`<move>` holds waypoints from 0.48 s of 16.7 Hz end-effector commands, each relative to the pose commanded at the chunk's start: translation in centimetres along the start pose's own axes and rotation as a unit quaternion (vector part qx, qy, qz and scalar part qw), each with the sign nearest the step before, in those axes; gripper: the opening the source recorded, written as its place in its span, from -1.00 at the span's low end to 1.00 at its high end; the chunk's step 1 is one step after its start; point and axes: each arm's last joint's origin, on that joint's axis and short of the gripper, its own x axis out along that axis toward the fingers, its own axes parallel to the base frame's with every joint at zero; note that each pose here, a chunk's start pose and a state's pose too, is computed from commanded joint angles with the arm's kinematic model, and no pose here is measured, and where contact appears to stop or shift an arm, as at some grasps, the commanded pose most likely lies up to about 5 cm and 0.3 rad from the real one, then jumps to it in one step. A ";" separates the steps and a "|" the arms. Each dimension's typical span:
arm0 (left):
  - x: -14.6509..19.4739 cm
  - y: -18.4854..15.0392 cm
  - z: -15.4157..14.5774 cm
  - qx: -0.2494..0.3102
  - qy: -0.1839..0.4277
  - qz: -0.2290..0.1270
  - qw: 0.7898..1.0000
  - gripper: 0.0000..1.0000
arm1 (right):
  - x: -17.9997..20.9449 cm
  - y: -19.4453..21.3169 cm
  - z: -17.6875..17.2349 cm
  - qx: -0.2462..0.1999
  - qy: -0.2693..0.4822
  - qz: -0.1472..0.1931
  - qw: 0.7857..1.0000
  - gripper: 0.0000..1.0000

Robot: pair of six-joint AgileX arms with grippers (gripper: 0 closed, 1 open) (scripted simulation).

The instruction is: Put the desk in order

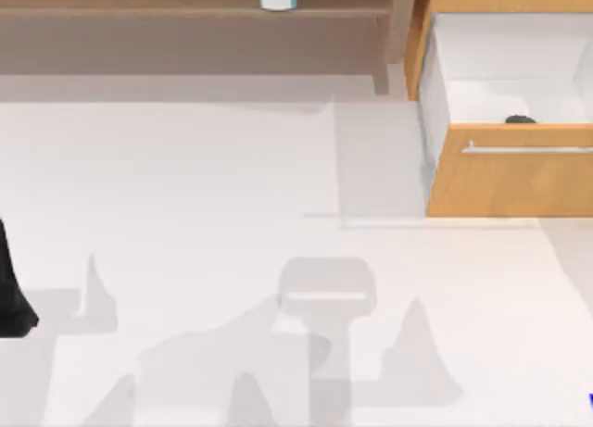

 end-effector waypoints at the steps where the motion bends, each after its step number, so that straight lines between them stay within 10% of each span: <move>1: 0.0 0.0 0.0 0.000 0.000 0.000 1.000 1.00 | 1.3 0.7 1.7 0.009 0.032 -0.012 0.999 1.00; 8: 0.0 0.0 0.0 0.000 0.000 0.000 1.000 1.00 | 15.9 3.7 8.8 0.047 0.214 -0.108 0.970 1.00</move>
